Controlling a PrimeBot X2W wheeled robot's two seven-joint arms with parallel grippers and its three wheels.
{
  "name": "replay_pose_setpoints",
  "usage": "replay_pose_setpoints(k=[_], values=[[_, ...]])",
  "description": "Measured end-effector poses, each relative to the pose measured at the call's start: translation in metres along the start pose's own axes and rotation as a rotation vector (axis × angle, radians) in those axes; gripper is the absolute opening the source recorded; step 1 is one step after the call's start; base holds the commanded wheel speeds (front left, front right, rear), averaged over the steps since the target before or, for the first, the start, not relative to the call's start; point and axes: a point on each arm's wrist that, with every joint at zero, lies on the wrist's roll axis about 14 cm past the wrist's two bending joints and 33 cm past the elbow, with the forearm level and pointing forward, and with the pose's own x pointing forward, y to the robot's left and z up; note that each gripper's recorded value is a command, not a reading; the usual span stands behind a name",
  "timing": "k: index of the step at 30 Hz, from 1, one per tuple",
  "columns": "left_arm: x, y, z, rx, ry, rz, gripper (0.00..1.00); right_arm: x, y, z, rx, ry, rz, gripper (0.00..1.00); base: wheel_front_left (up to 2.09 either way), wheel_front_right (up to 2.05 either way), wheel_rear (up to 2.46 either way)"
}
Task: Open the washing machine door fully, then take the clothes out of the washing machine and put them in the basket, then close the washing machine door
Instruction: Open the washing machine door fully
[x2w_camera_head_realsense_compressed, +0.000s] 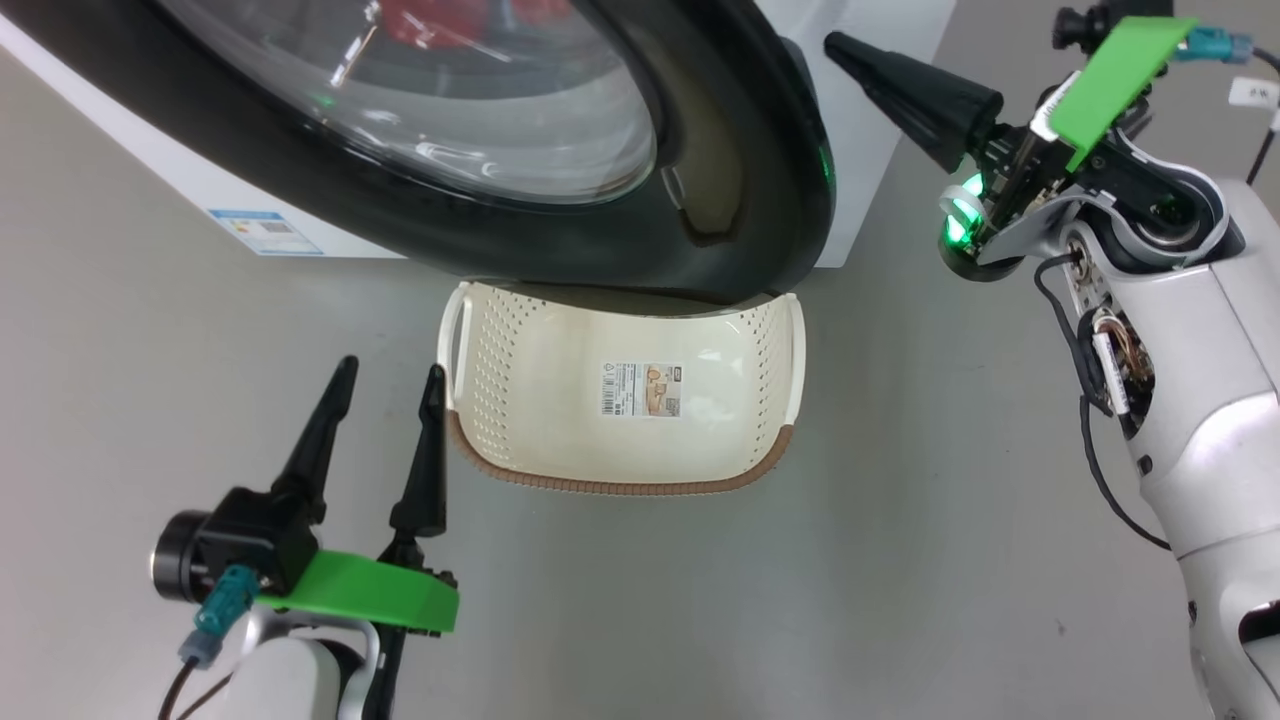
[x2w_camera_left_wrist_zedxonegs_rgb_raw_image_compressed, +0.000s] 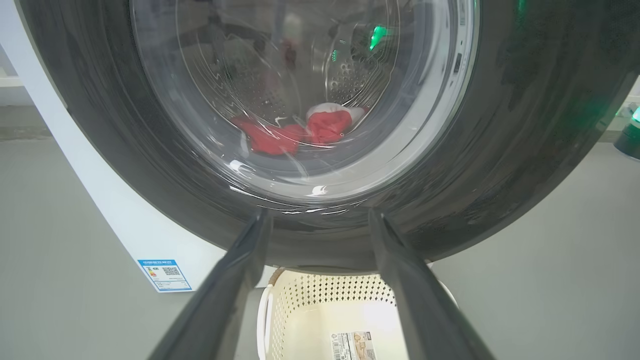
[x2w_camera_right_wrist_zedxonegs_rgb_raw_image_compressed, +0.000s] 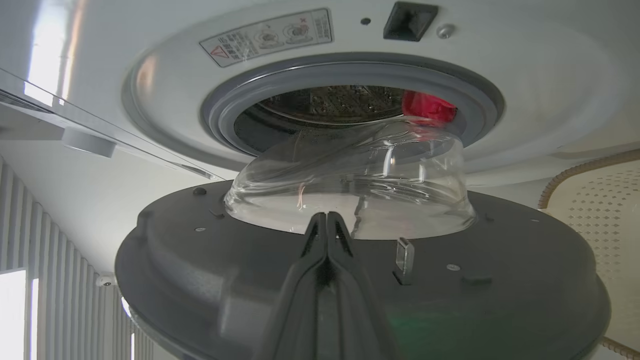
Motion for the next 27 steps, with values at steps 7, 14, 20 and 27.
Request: replay_pose_setpoints(k=[7, 14, 20, 27], values=[[-0.001, 0.004, 0.003, 0.006, -0.003, 0.009, 1.00, 0.010, -0.003, -0.024, -0.021, 0.133, -0.026, 0.00, 0.00, 0.00, 0.00], [-0.007, 0.009, 0.012, 0.009, -0.022, 0.023, 1.00, 0.010, 0.004, -0.041, -0.060, 0.188, -0.035, 0.00, 0.00, 0.00, 0.00], [-0.011, 0.013, 0.023, 0.009, -0.047, 0.036, 1.00, 0.007, 0.005, -0.061, -0.068, 0.235, -0.033, 0.00, 0.00, 0.00, 0.00], [-0.021, 0.021, 0.029, -0.002, -0.062, 0.063, 1.00, 0.005, 0.008, -0.085, -0.088, 0.299, -0.035, 0.00, 0.00, 0.00, 0.00]])
